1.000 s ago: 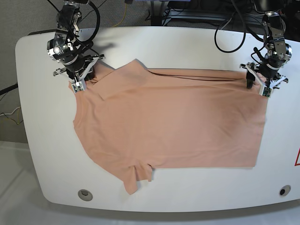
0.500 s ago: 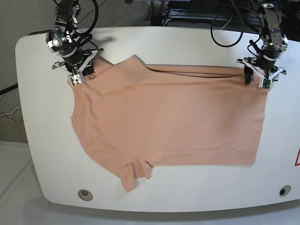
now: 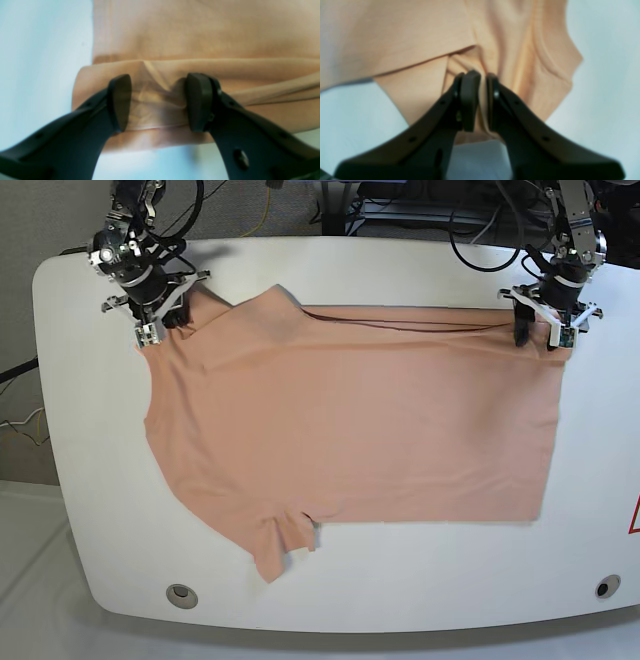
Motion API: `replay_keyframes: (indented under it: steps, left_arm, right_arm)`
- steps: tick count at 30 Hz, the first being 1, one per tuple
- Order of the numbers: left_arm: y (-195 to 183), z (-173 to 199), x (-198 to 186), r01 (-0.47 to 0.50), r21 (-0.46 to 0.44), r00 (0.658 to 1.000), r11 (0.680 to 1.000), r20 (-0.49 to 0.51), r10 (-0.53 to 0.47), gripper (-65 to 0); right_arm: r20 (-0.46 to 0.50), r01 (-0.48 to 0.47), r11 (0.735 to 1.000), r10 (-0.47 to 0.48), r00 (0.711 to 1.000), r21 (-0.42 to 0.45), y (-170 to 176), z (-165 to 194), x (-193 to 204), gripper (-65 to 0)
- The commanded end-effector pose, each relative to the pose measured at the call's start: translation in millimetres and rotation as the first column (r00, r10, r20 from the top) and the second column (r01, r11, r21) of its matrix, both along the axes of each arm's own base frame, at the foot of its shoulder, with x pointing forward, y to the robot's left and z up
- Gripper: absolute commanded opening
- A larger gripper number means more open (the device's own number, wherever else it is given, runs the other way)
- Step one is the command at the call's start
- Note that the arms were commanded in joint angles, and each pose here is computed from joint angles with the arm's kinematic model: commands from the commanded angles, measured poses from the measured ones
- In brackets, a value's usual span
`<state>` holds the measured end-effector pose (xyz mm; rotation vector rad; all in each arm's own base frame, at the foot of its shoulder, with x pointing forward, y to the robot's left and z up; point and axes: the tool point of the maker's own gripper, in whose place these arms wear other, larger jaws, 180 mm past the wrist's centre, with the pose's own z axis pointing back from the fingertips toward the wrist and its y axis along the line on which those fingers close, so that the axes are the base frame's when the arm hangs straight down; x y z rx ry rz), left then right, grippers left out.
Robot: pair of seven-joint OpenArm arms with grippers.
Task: Fold the T-shirt properly
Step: 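Keep pulling both edges toward the robot to straighten the shirt, then lower the held shoulder edge onto the table with both grippers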
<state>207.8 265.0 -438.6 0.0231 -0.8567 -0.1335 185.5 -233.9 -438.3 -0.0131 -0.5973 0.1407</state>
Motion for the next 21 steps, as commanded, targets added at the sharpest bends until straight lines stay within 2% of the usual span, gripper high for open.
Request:
replay_keyframes:
  steps: [1, 10, 21]
  left_arm:
    - [1.0, -65.7, -96.4, 0.077, 0.092, 0.891, 0.993, -0.454, -0.027, -32.0]
    - [-5.3, -72.7, -121.7, 0.072, 0.073, 0.868, 0.995, -0.496, -0.026, -32.0]
    - [7.0, -75.5, -165.2, 0.073, 0.089, 0.823, 0.993, -0.568, -0.009, -32.0]
  right_arm:
    - [-0.274, 0.016, 0.987, -0.059, 0.96, -0.159, -36.7, -27.5, -64.1, -56.7]
    - [-0.32, 0.014, 0.986, -0.067, 0.945, -0.166, -40.8, -32.3, -91.4, -56.7]
    - [-0.366, 0.012, 0.988, -0.069, 0.928, -0.156, -36.6, -37.7, -115.9, -56.7]
